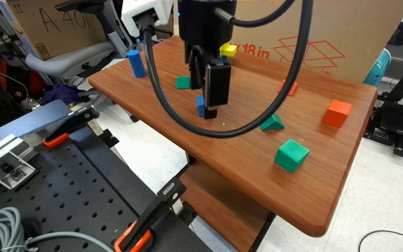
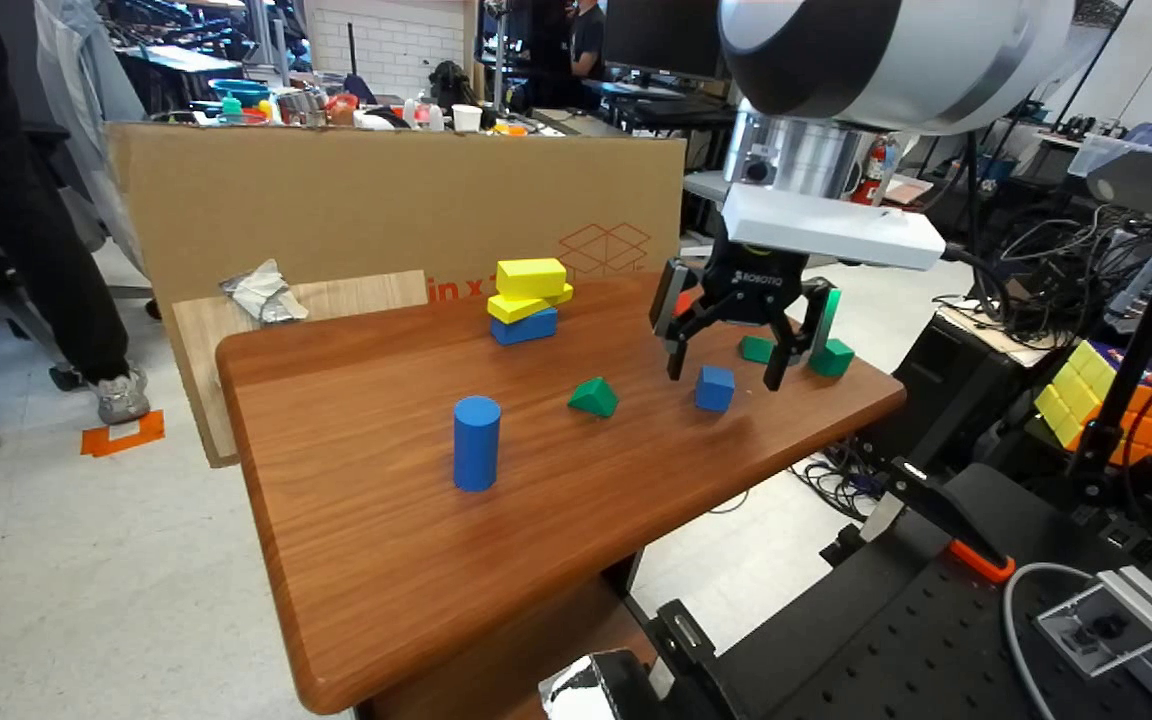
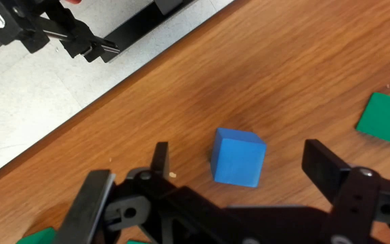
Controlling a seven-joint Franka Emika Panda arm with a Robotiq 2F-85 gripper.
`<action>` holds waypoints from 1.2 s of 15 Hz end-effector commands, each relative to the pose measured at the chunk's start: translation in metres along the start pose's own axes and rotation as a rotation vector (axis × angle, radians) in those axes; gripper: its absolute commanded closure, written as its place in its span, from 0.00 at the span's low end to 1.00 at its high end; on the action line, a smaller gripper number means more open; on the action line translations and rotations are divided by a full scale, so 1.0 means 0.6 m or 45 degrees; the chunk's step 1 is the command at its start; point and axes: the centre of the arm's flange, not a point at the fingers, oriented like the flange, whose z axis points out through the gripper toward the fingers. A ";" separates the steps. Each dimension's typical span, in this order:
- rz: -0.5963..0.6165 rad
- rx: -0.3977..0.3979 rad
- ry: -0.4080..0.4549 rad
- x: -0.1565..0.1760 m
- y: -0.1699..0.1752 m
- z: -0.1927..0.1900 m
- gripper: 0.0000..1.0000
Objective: Put the blue block on top of the yellow blocks
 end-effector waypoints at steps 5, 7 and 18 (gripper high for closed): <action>-0.026 -0.048 -0.002 0.023 -0.015 0.017 0.58; -0.036 -0.031 -0.002 0.019 -0.021 0.007 0.73; -0.307 -0.023 -0.017 -0.039 -0.121 -0.215 0.92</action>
